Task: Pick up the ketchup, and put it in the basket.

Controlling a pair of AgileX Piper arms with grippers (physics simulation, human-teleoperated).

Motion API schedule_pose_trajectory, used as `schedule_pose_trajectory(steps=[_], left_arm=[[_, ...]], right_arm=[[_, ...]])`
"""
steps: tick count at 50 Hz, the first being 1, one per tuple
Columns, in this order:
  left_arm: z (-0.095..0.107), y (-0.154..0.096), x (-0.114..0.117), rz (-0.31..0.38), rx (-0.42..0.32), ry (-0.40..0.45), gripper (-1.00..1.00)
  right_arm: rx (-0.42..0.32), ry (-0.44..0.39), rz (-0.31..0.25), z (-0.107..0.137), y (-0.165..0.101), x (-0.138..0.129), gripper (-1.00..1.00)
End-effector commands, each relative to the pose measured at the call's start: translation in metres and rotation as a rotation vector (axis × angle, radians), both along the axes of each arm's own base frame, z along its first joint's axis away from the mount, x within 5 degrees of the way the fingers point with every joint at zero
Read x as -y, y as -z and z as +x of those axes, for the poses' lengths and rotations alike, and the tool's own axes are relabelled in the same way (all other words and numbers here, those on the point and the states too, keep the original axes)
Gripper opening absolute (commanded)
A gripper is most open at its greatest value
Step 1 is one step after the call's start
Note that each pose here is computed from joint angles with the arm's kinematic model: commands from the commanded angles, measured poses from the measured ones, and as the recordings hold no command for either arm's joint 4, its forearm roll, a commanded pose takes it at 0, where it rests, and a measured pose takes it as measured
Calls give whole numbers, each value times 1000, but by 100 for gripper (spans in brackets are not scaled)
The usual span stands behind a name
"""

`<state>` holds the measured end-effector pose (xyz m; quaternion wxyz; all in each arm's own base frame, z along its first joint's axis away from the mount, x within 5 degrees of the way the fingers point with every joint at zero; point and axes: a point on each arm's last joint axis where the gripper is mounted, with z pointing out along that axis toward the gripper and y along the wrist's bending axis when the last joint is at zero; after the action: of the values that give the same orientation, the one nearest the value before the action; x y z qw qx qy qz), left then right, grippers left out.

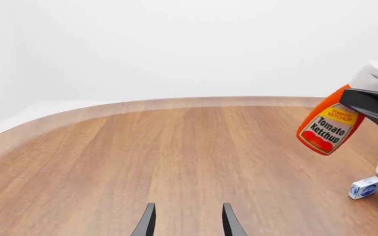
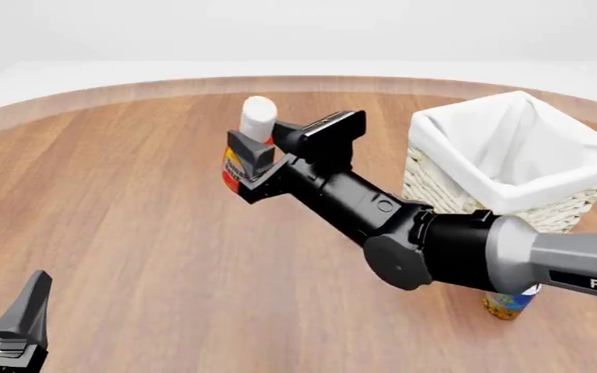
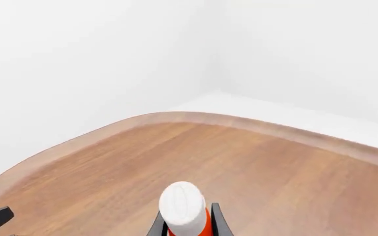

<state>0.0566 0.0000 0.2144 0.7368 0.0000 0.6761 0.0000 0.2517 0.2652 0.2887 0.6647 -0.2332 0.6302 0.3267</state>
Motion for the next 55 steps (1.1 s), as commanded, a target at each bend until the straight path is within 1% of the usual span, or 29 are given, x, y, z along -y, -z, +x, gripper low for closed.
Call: schedule_pose_trajectory(steps=[1,5,6,14,17,21,22,23,26,31,33,43,49,52,55], left_arm=[[0,0,0,0,0,0,100],[0,0,0,0,0,0,100],[0,0,0,0,0,0,100],[0,0,0,0,0,0,100],[0,0,0,0,0,0,100],[0,0,0,0,0,0,100],[0,0,0,0,0,0,100],[0,0,0,0,0,0,100],[0,0,0,0,0,0,100],[0,0,0,0,0,0,100],[0,0,0,0,0,0,100],[0,0,0,0,0,0,100],[0,0,0,0,0,0,100],[0,0,0,0,0,0,100],[0,0,0,0,0,0,100]], right_arm=[[44,76,37,5,-16,33,-100],[59,102,31,8,-17,41,-100],[65,122,34,9,-18,49,-100],[102,184,27,10,-23,73,-100],[100,202,34,10,-24,80,-100],[112,253,48,12,-27,99,-100],[128,279,61,10,-28,109,-100],[126,288,71,9,-29,114,-100],[149,311,68,6,-31,122,-100],[158,350,88,3,-34,138,-100],[166,384,102,0,-37,150,-100],[194,498,131,-7,-42,187,-100],[209,547,128,-11,-43,201,-100],[226,586,123,-16,-44,212,-100],[224,616,127,-18,-45,220,-100]])
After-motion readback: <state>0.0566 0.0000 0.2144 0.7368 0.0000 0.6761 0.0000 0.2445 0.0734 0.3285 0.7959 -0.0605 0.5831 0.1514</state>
